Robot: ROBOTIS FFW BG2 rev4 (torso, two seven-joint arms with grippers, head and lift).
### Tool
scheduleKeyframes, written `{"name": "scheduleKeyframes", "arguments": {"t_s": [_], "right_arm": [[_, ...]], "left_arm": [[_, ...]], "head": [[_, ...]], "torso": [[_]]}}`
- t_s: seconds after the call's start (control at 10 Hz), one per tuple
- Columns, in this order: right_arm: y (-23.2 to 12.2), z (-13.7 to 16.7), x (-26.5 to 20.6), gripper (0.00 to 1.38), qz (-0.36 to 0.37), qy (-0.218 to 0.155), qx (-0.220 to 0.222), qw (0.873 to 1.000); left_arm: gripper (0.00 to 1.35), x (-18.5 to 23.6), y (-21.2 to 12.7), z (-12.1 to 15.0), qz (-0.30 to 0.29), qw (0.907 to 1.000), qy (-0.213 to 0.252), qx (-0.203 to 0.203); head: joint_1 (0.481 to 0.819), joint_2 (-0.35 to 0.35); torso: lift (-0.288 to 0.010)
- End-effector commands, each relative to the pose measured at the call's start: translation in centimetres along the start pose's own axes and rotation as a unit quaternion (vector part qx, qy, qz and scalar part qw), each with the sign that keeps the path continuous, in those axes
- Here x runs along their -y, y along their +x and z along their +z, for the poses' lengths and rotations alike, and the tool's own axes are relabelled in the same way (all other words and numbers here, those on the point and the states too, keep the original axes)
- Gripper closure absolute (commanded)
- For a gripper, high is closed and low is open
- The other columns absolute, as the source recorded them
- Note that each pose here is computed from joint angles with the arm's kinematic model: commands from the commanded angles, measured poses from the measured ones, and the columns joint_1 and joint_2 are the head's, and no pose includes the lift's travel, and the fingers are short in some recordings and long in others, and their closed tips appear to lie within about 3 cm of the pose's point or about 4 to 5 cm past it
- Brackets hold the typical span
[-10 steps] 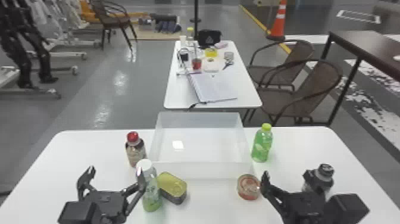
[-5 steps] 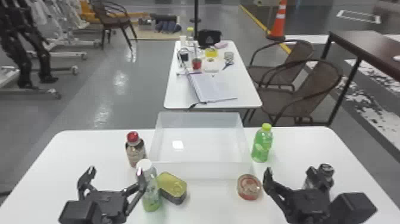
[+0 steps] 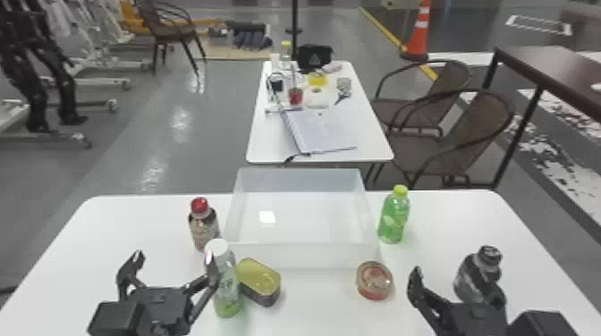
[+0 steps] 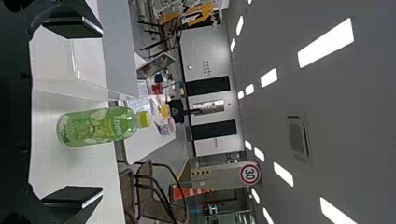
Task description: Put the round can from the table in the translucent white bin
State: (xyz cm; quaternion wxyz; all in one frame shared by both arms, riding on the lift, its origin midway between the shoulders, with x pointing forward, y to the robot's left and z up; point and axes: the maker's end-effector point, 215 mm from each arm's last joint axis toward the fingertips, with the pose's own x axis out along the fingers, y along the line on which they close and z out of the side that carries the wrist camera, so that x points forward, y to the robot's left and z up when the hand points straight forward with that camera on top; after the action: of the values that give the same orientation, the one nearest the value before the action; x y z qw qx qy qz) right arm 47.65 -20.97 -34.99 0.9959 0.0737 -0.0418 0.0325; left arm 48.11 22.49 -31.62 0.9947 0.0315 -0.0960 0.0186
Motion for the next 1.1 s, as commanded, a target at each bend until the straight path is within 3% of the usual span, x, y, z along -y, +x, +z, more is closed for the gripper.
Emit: {"name": "scheduleKeyframes", "arguments": {"t_s": [0.0, 0.4, 0.7, 1.0], "right_arm": [[-0.2, -1.8, 1.0, 0.11, -0.01, 0.008, -0.016, 1.0], [1.9, -5.6, 0.2, 0.11, 0.041, 0.028, -0.067, 0.997], [2.6, -9.8, -2.4, 0.11, 0.111, 0.054, -0.149, 0.981], [3.0, -12.0, -3.2, 0.11, 0.147, 0.055, -0.196, 0.968]], "left_arm": [[0.1, 0.1, 0.1, -0.1, 0.0, 1.0, -0.002, 0.0], [0.1, 0.1, 0.1, -0.4, 0.001, 1.0, -0.007, -0.003], [0.1, 0.1, 0.0, -0.5, 0.002, 0.9999, -0.012, -0.003], [0.1, 0.2, 0.1, -0.6, 0.002, 0.9999, -0.015, -0.004]], "head": [[0.549, 0.0], [0.549, 0.0], [0.549, 0.0], [0.549, 0.0]], "torso": [[-0.1], [-0.1], [-0.1], [-0.1]]}}
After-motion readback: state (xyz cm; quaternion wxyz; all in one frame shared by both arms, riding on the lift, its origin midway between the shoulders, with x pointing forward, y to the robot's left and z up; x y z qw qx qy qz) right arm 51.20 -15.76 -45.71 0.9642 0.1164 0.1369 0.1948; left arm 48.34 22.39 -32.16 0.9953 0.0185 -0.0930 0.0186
